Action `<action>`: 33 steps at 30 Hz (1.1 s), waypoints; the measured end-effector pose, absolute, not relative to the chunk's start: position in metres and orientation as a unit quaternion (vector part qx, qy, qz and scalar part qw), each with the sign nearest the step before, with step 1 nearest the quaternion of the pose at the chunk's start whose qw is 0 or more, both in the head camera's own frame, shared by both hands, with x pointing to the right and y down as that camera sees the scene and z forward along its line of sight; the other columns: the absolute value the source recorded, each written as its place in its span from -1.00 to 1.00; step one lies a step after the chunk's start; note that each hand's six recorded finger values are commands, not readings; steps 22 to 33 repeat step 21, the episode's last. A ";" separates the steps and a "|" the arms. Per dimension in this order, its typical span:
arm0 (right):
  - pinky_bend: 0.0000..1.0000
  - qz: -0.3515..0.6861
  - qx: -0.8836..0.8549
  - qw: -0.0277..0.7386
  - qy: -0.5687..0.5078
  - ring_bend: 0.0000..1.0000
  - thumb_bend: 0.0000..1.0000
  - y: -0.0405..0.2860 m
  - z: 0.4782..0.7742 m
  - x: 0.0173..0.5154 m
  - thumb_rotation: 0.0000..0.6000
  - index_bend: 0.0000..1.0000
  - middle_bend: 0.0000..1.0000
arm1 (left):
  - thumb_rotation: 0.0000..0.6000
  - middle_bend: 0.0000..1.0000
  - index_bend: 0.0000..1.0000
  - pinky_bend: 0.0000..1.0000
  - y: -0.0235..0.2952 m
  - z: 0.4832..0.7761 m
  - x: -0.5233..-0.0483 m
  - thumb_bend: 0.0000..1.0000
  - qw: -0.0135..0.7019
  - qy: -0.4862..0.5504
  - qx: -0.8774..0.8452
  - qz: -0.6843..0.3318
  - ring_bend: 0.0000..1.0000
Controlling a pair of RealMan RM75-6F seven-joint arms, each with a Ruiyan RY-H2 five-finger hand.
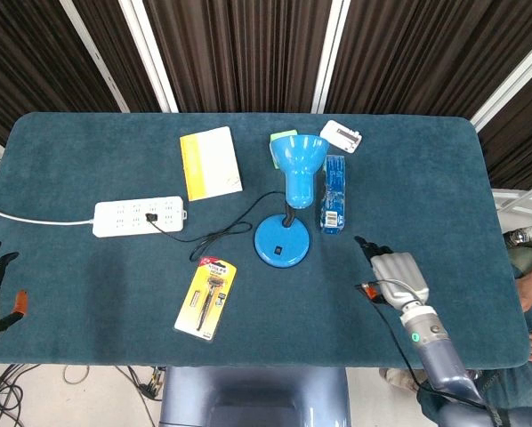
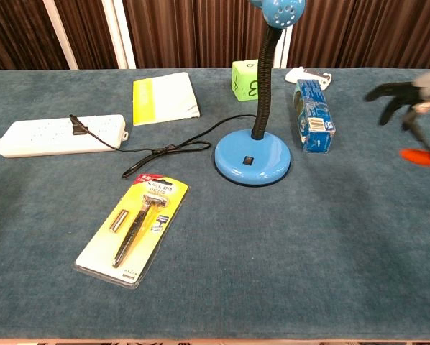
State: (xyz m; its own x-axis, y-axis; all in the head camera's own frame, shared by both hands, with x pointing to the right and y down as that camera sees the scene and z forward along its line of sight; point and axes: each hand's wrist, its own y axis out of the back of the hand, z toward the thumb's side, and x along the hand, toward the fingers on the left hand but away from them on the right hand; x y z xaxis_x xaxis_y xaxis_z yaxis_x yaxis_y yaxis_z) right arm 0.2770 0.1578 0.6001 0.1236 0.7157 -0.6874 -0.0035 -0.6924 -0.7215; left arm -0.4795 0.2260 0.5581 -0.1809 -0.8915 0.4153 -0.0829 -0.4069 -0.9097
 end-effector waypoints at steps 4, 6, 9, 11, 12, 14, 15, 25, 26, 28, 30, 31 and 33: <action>-1.00 0.616 -0.672 0.299 -0.282 -1.00 -0.61 0.177 0.590 0.311 1.00 -1.00 -1.00 | 1.00 -0.96 -0.66 -1.00 0.226 0.558 -0.479 -0.09 0.323 0.439 -0.554 -0.630 -1.00; -1.00 0.617 -0.662 0.303 -0.299 -1.00 -0.62 0.190 0.584 0.330 1.00 -1.00 -1.00 | 1.00 -0.96 -0.66 -1.00 0.226 0.558 -0.478 -0.09 0.323 0.438 -0.554 -0.630 -1.00; -1.00 0.613 -0.645 0.321 -0.325 -1.00 -0.62 0.206 0.574 0.356 1.00 -1.00 -1.00 | 1.00 -0.96 -0.66 -1.00 0.226 0.558 -0.477 -0.09 0.324 0.438 -0.555 -0.629 -1.00; -1.00 0.607 -0.631 0.342 -0.342 -1.00 -0.62 0.216 0.566 0.372 1.00 -1.00 -1.00 | 1.00 -0.96 -0.66 -1.00 0.226 0.558 -0.477 -0.09 0.325 0.439 -0.555 -0.628 -1.00; -1.00 0.605 -0.624 0.352 -0.349 -1.00 -0.62 0.219 0.563 0.379 1.00 -1.00 -1.00 | 1.00 -0.96 -0.66 -1.00 0.226 0.557 -0.477 -0.09 0.326 0.439 -0.554 -0.628 -1.00; -1.00 0.599 -0.608 0.374 -0.364 -1.00 -0.62 0.228 0.556 0.392 1.00 -1.00 -1.00 | 1.00 -0.96 -0.66 -1.00 0.226 0.557 -0.478 -0.09 0.325 0.440 -0.554 -0.628 -1.00; -1.00 0.596 -0.602 0.383 -0.368 -1.00 -0.62 0.232 0.554 0.397 1.00 -1.00 -1.00 | 1.00 -0.96 -0.66 -1.00 0.226 0.558 -0.478 -0.09 0.325 0.440 -0.554 -0.628 -1.00; -1.00 0.593 -0.578 0.415 -0.377 -1.00 -0.62 0.245 0.548 0.409 1.00 -1.00 -1.00 | 1.00 -0.96 -0.66 -1.00 0.226 0.558 -0.477 -0.09 0.327 0.436 -0.555 -0.628 -1.00; -1.00 0.593 -0.578 0.415 -0.377 -1.00 -0.62 0.245 0.548 0.409 1.00 -1.00 -1.00 | 1.00 -0.96 -0.66 -1.00 0.226 0.558 -0.477 -0.09 0.327 0.436 -0.555 -0.628 -1.00; -1.00 0.593 -0.578 0.415 -0.377 -1.00 -0.62 0.245 0.548 0.409 1.00 -1.00 -1.00 | 1.00 -0.96 -0.66 -1.00 0.226 0.558 -0.477 -0.09 0.327 0.436 -0.555 -0.628 -1.00; -1.00 0.593 -0.578 0.415 -0.377 -1.00 -0.62 0.245 0.548 0.409 1.00 -1.00 -1.00 | 1.00 -0.96 -0.66 -1.00 0.226 0.558 -0.477 -0.09 0.327 0.436 -0.555 -0.628 -1.00; -1.00 0.593 -0.578 0.415 -0.377 -1.00 -0.62 0.245 0.548 0.409 1.00 -1.00 -1.00 | 1.00 -0.96 -0.66 -1.00 0.226 0.558 -0.477 -0.09 0.327 0.436 -0.555 -0.628 -1.00; -1.00 0.593 -0.578 0.415 -0.377 -1.00 -0.62 0.245 0.548 0.409 1.00 -1.00 -1.00 | 1.00 -0.96 -0.66 -1.00 0.226 0.558 -0.477 -0.09 0.327 0.436 -0.555 -0.628 -1.00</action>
